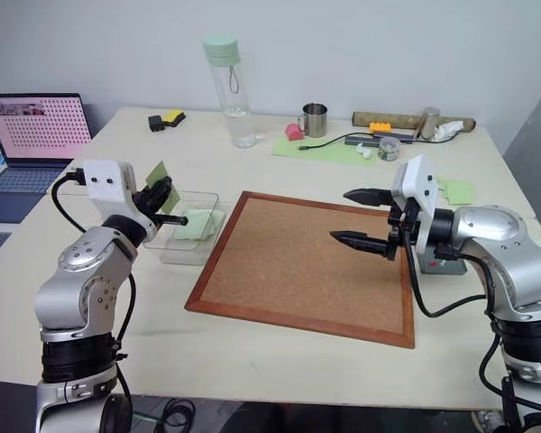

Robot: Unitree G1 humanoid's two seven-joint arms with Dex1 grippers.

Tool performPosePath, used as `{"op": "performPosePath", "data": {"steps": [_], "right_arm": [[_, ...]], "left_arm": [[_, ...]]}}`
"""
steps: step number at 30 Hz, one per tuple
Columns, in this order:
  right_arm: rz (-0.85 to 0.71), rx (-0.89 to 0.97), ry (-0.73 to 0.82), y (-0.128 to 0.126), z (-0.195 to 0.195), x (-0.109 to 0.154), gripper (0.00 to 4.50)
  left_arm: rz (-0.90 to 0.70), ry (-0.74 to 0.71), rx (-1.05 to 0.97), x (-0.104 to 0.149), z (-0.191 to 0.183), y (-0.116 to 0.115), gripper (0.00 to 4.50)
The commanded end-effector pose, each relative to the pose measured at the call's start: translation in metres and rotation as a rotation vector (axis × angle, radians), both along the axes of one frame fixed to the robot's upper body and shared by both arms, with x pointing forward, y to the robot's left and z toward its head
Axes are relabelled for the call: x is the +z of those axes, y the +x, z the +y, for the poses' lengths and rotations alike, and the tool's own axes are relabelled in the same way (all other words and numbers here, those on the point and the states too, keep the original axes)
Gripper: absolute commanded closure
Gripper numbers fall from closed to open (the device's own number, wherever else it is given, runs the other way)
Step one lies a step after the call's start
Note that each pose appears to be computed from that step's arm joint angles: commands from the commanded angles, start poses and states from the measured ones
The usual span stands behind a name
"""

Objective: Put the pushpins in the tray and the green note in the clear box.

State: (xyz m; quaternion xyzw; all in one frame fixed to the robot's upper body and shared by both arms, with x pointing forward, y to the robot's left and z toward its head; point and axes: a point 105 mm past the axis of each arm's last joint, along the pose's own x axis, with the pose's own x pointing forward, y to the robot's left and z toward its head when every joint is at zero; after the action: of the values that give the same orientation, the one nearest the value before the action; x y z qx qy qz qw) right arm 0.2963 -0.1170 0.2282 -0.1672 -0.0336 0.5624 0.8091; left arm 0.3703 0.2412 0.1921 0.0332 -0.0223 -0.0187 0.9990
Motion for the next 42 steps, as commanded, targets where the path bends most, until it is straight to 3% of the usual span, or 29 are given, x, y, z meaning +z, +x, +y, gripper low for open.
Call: {"op": "performPosePath", "data": {"steps": [1, 7, 22, 29, 32, 34, 36, 42], "right_arm": [[-0.046, 0.034, 0.014, -0.004, 0.004, 0.013, 0.74], [-0.036, 0.033, 0.009, -0.006, 0.004, 0.010, 0.73], [-0.038, 0.027, -0.003, -0.005, 0.002, 0.007, 0.73], [-0.040, -0.049, -0.029, 0.000, -0.014, 0.002, 0.73], [-0.036, -0.124, -0.050, 0.002, -0.030, -0.005, 0.73], [-0.031, -0.172, -0.075, 0.000, -0.045, -0.011, 0.73], [-0.047, -0.232, -0.123, 0.000, -0.063, -0.019, 0.73], [0.012, -0.383, -0.224, -0.010, -0.119, -0.037, 0.73]], "left_arm": [[-0.038, 0.033, 0.031, 0.011, 0.005, 0.005, 4.50], [-0.002, 0.021, 0.057, 0.003, 0.011, 0.009, 4.30], [-0.061, 0.086, 0.009, 0.023, 0.006, 0.002, 1.51], [0.006, 0.161, -0.137, 0.031, 0.000, -0.019, 0.14], [0.117, 0.263, -0.269, 0.025, 0.003, -0.041, 0.14], [0.163, 0.406, -0.351, 0.021, 0.010, -0.061, 0.14], [0.231, 0.485, -0.333, 0.014, 0.033, -0.071, 0.14], [0.357, 0.506, -0.344, -0.005, 0.082, -0.102, 0.14]]}}
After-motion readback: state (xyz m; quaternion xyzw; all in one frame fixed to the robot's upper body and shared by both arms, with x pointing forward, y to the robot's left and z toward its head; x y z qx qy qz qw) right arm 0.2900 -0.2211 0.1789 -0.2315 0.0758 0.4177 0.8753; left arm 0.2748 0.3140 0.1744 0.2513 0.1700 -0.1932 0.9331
